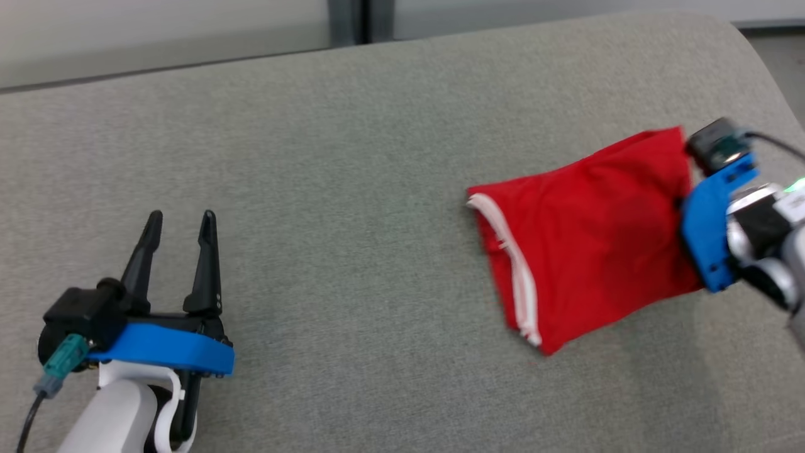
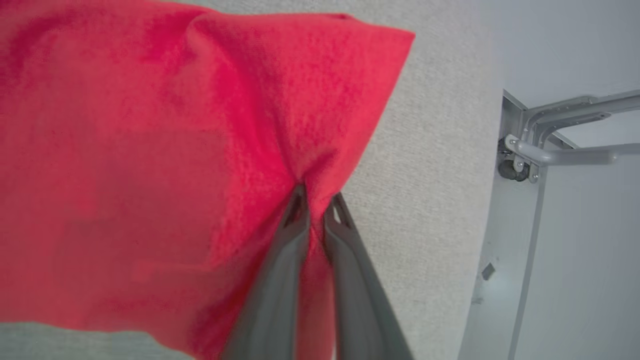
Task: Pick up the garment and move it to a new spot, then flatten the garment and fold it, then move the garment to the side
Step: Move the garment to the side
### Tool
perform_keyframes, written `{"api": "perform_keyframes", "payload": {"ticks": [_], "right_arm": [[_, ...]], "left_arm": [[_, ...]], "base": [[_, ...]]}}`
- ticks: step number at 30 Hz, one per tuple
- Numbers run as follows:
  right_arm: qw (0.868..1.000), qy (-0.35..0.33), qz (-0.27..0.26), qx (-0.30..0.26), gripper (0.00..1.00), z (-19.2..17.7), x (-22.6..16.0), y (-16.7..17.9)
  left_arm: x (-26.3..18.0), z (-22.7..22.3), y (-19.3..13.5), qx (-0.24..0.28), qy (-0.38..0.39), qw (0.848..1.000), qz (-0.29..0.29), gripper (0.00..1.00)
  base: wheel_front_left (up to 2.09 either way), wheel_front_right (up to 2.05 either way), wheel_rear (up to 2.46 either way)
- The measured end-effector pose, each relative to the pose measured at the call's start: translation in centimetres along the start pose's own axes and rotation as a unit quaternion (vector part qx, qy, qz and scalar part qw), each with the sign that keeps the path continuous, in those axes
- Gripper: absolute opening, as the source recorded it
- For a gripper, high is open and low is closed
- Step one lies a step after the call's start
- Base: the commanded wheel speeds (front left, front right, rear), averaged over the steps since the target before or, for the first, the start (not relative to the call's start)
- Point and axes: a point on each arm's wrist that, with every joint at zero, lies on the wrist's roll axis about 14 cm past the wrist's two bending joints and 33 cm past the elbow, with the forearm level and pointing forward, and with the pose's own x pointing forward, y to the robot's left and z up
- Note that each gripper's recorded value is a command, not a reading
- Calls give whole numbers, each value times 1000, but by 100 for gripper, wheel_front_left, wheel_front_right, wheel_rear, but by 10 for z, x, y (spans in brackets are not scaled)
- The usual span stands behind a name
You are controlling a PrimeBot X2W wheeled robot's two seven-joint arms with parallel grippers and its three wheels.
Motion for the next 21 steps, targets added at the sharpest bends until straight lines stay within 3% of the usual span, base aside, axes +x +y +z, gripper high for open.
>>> {"api": "perform_keyframes", "payload": {"ticks": [6, 12, 21], "right_arm": [[996, 5, -85, 5, 0, -15, -4, -81], [990, 17, -138, 13, 0, -29, 4, -128], [985, 23, -170, 32, 0, -43, 20, -148]], "left_arm": [[31, -9, -17, 5, 11, 999, -42, 100], [51, -12, -17, 12, 12, 998, -58, 100], [54, -17, -5, 30, 26, 998, -55, 100]], "base": [[0, 0, 0], [0, 0, 0], [0, 0, 0]]}}
